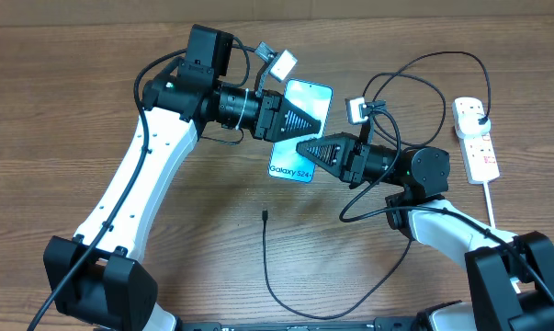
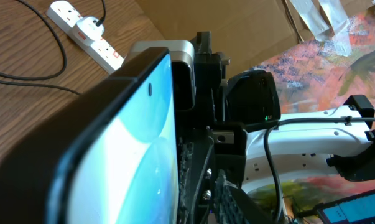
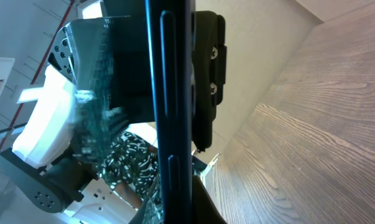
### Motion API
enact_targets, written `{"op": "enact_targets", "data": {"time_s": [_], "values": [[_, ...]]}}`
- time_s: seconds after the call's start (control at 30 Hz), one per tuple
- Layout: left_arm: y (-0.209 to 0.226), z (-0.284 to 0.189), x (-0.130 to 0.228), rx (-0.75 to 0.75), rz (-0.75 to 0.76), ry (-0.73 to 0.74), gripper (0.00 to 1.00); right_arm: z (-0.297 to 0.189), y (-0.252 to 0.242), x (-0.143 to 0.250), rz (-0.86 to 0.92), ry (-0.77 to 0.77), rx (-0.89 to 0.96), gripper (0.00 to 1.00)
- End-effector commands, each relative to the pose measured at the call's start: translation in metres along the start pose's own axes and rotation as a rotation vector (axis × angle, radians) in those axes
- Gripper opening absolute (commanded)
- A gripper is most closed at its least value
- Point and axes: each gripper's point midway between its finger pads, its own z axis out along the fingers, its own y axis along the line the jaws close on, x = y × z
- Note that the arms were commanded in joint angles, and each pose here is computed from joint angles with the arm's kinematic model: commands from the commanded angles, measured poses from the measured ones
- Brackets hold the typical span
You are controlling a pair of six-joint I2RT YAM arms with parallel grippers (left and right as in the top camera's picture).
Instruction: Plug charger to phone and switch on socket
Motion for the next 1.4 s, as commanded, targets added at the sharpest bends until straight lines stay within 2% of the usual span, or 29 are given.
{"op": "enact_targets", "data": {"time_s": [0.0, 0.13, 0.2, 0.33, 0.5, 0.57, 0.63, 0.7, 0.73, 0.87, 1.1, 1.23, 1.37], "values": [[-0.025, 0.011, 0.005, 0.105, 0.027, 0.031, 0.34, 0.001, -0.002, -0.025, 0.016, -0.114, 0.025, 0.04], [-0.025, 0.011, 0.005, 0.105, 0.028, 0.031, 0.32, 0.000, -0.002, -0.026, 0.013, -0.113, 0.026, 0.04], [-0.025, 0.011, 0.005, 0.105, 0.029, 0.030, 0.25, 0.000, -0.002, -0.022, 0.014, -0.093, 0.021, 0.04], [-0.020, 0.010, 0.004, 0.079, 0.030, 0.025, 0.04, 0.000, -0.001, -0.019, 0.013, -0.073, 0.016, 0.04], [-0.016, 0.010, 0.004, 0.057, 0.030, 0.024, 0.04, 0.000, -0.001, -0.019, 0.013, -0.074, 0.017, 0.04], [-0.016, 0.010, 0.004, 0.056, 0.030, 0.024, 0.04, 0.000, -0.001, -0.019, 0.013, -0.074, 0.018, 0.12], [-0.016, 0.010, 0.004, 0.056, 0.030, 0.024, 0.04, -0.001, -0.001, -0.020, 0.010, -0.076, 0.019, 0.28], [-0.013, 0.010, 0.004, 0.041, 0.030, 0.024, 0.04, -0.002, -0.003, -0.021, 0.015, -0.078, 0.025, 0.56], [-0.009, 0.010, 0.003, 0.015, 0.030, 0.024, 0.04, -0.003, -0.005, -0.021, 0.021, -0.079, 0.030, 0.65], [0.021, 0.008, 0.003, -0.156, 0.022, 0.022, 0.04, -0.007, -0.009, -0.022, 0.036, -0.072, 0.045, 0.85], [0.090, -0.020, 0.015, -0.599, -0.113, 0.030, 0.04, -0.017, -0.031, -0.005, 0.099, 0.019, 0.104, 0.96], [0.122, -0.047, 0.034, -0.843, -0.243, 0.044, 0.04, -0.022, -0.062, 0.016, 0.194, 0.073, 0.201, 0.98], [0.142, -0.066, 0.055, -1.007, -0.345, 0.073, 0.04, -0.032, -0.093, 0.042, 0.269, 0.122, 0.318, 1.00]]}}
